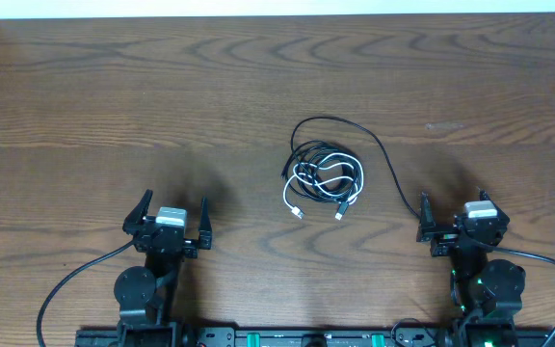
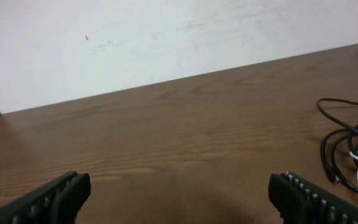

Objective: Untangle cables

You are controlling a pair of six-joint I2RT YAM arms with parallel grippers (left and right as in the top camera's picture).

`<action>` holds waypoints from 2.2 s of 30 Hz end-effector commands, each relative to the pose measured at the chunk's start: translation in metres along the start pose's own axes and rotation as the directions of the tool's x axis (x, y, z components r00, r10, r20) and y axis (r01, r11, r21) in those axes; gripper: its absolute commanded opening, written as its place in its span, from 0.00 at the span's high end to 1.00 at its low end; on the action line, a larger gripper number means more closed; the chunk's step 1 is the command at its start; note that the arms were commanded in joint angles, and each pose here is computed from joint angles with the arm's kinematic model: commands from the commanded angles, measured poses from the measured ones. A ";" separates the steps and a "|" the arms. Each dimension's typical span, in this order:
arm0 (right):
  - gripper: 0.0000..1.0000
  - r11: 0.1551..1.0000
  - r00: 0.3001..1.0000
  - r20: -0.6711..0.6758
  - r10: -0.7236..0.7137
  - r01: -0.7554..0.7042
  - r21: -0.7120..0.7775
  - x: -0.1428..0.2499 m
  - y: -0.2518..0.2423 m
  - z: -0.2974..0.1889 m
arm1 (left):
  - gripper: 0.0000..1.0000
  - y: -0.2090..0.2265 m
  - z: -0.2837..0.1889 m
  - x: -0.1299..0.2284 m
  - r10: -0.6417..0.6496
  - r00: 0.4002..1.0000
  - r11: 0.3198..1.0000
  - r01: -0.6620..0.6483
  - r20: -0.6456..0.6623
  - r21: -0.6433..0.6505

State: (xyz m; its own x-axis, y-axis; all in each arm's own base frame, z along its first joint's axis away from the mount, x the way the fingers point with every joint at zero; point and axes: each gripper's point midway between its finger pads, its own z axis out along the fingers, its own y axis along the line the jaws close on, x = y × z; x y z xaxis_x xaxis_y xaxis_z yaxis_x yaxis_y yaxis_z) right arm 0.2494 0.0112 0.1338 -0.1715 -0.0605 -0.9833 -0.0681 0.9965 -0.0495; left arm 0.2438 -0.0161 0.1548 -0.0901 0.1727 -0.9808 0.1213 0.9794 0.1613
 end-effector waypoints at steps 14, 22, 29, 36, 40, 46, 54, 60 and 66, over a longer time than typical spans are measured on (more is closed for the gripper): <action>0.01 0.998 0.999 0.008 0.053 -0.053 -0.029 -0.002 0.005 -0.001 | 0.02 -0.004 0.002 0.017 0.002 0.999 1.000 -0.002 -0.042 0.016; 0.01 0.985 0.997 0.028 0.068 -0.063 -0.159 -0.010 0.027 -0.003 | 0.02 -0.005 0.002 0.016 -0.095 0.995 0.995 0.096 -0.042 0.016; 0.01 0.981 0.996 0.018 0.090 -0.085 -0.176 -0.011 0.030 -0.005 | 0.02 -0.007 0.005 0.028 -0.142 0.985 0.989 0.144 -0.097 0.016; 0.01 0.977 0.994 0.022 0.110 -0.104 -0.188 -0.024 0.031 -0.008 | 0.02 -0.025 0.006 -0.001 -0.137 0.990 0.978 0.142 -0.042 0.152; 0.01 0.978 0.995 -0.008 0.100 -0.100 -0.184 -0.036 0.030 -0.012 | 0.02 -0.026 0.007 -0.018 -0.144 0.984 0.971 0.162 -0.108 0.176; 0.01 0.978 0.991 -0.080 0.107 -0.119 -0.173 -0.064 0.026 -0.013 | 0.02 -0.015 0.016 -0.068 -0.155 0.966 0.965 0.193 -0.208 0.176; 0.01 0.972 0.966 -0.232 0.113 -0.155 -0.174 -0.094 0.026 0.001 | 0.02 -0.010 0.022 -0.104 -0.167 0.910 0.953 0.248 -0.379 0.175; 0.01 0.941 0.924 -0.368 0.105 -0.212 -0.265 -0.112 0.043 0.017 | 0.02 -0.013 0.029 -0.123 -0.169 0.867 0.933 0.295 -0.468 0.209; 0.01 0.874 0.872 -0.489 0.034 -0.263 -0.408 -0.125 0.067 0.029 | 0.02 -0.016 0.038 -0.122 -0.172 0.763 0.909 0.367 -0.623 0.199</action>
State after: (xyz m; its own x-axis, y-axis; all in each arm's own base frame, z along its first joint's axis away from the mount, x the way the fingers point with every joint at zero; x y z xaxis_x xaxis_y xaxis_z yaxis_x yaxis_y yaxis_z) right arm 0.2906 0.0708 0.2340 -0.6302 -0.0097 -0.7764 -0.3166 0.9162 0.2455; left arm 0.2838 -0.0522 0.2620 -0.6745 0.0390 -0.7373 0.2673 0.9437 -0.1946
